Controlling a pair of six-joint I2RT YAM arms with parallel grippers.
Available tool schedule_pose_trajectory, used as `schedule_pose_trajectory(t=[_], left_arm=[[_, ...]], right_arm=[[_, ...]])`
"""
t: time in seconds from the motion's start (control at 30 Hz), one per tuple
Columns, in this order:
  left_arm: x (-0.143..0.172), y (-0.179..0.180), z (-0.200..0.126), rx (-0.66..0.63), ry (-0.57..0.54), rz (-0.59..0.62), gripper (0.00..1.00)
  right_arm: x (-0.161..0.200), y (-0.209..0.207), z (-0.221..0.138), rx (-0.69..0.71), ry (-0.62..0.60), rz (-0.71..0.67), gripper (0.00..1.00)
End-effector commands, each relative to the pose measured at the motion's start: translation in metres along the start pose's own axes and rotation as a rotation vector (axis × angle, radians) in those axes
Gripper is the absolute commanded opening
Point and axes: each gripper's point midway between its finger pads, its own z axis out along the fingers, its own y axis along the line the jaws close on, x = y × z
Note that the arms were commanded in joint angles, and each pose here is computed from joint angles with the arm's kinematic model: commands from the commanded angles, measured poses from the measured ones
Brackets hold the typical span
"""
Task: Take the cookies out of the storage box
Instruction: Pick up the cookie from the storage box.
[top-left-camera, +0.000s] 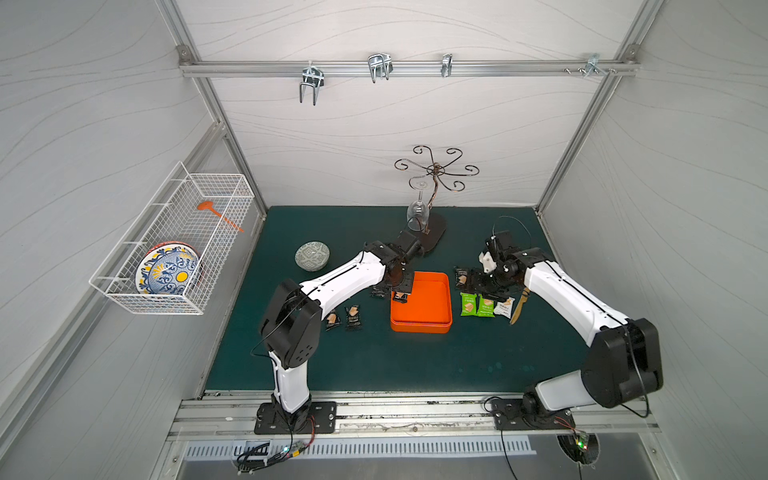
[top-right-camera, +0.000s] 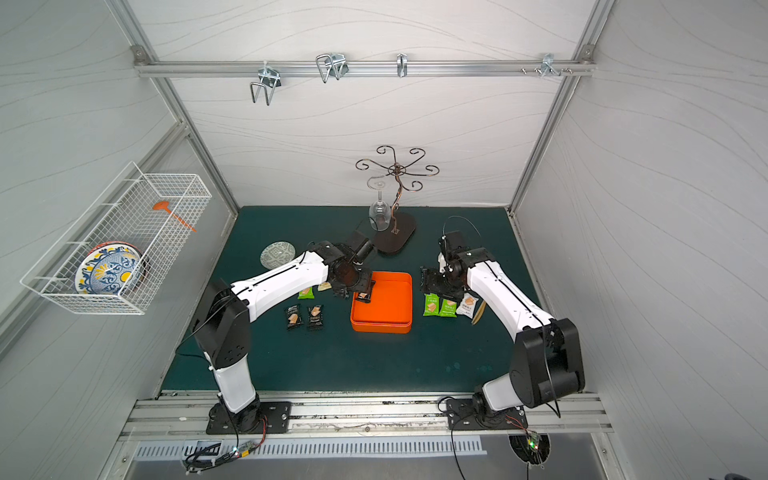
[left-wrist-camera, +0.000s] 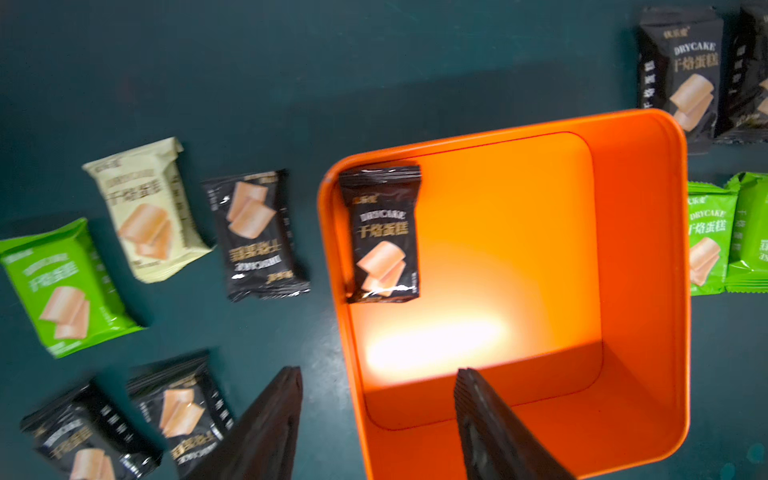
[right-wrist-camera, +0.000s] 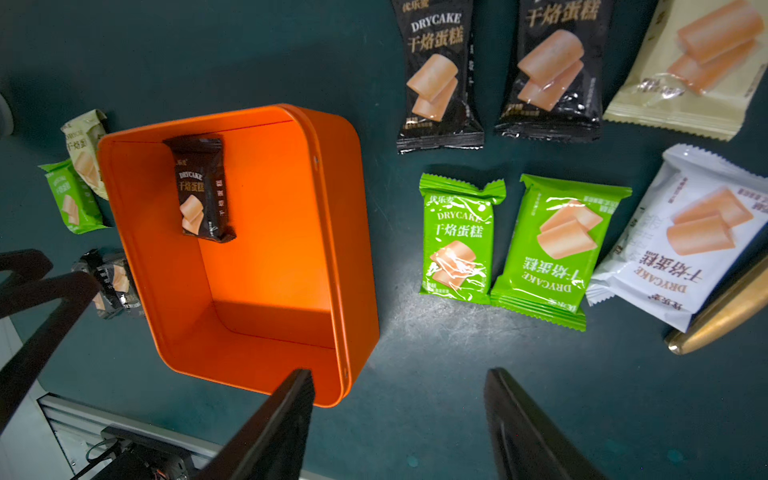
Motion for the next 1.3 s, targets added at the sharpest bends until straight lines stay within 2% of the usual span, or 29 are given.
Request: schedule_pose_trajectory(t=[0.0, 0.23, 0.47, 0.63, 1.0, 1.27], left_arm=[[-0.009, -0.014, 0.003, 0.023, 0.005, 0.02, 0.63], [-0.007, -0.02, 0.028, 0.007, 0.055, 0.02, 0.63], [-0.009, -0.009, 0.045, -0.104, 0.078, -0.014, 0.63], [-0.01, -0.01, 0.058, -0.134, 0.092, -0.042, 0.63], [-0.003, 0.016, 0.084, -0.316, 0.105, -0.117, 0.63], [0.005, 0.017, 0.098, -0.331, 0.144, -0.115, 0.63]], right_arm=[[0.0, 0.0, -0.008, -0.02, -0.025, 0.005, 0.7], [0.0, -0.005, -0.008, -0.021, -0.028, 0.016, 0.7], [0.001, -0.007, -0.007, -0.025, -0.022, 0.02, 0.7], [0.002, -0.009, -0.005, -0.029, -0.017, 0.021, 0.7], [0.007, -0.019, -0.003, -0.04, -0.006, 0.03, 0.7], [0.008, -0.028, -0.006, -0.049, -0.013, 0.052, 0.7]])
